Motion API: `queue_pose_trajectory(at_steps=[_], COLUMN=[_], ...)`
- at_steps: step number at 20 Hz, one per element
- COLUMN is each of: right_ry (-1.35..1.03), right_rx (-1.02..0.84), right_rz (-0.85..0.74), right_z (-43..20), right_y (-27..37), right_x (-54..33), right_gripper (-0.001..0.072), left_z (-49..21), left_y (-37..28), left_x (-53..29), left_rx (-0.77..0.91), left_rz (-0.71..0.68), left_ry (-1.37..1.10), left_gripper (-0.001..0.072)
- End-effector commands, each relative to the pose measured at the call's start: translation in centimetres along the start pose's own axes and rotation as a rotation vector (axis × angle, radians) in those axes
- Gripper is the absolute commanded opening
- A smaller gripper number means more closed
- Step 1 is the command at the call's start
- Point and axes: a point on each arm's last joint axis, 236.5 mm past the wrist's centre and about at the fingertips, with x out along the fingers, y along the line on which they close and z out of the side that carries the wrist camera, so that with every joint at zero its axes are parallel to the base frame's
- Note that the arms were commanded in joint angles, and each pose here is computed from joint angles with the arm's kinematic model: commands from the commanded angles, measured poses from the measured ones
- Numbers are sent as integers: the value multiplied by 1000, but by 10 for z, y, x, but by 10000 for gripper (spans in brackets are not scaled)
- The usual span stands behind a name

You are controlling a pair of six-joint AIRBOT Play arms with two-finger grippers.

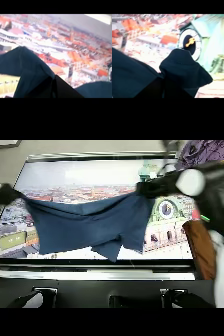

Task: Fold the clothes and pants, and hang the long-sleeved shirts on hangers.

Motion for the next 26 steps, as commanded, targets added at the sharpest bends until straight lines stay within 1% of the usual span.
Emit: queue_pose_trajectory(at_steps=[1,3,5,9,10,11,12,13,14,16,17,18,19,21,22,24,26], right_ry=[185,218,202,147,157,174,186,183,182,242,292,349,370,351,376,437,469], right_rx=[222,265,300,342,381,408,419,408,407,381,373,380,428,500,516,518,509], right_rz=[197,193,168,154,154,171,205,264,308,334,350,371,400,510,536,545,531], right_z=[-23,-33,-33,-24,-22,-18,-12,-3,1,-16,-33,-55,-70,-89,-106,-144,-168], right_y=[3,-20,-38,-48,-53,-59,-68,-81,-99,-145,-165,-178,-186,-177,-170,-153,-138], right_x=[114,157,186,205,201,192,179,159,139,98,82,71,68,77,86,108,126], right_gripper=[27,26,26,35,109,189,261,272,272,288,342,352,353,353,353,353,352], left_z=[-44,-59,-68,-67,-65,-62,-57,-51,-43,-30,-23,-20,-20,-25,-26,-27,-27], left_y=[41,59,66,68,67,67,69,72,78,91,98,104,109,113,113,109,106], left_x=[121,165,191,204,201,194,184,170,153,113,91,71,55,34,28,26,28], left_rx=[-66,-128,-169,-177,-178,-182,-190,-196,-190,-194,-204,-206,-204,-210,-211,-206,-200], left_rz=[60,88,95,93,90,86,83,80,79,88,98,106,113,121,122,118,115], left_ry=[161,186,204,199,206,223,244,261,267,253,238,224,217,216,216,216,218], left_gripper=[14,14,14,18,50,175,387,546,607,609,609,609,609,608,608,608,608])
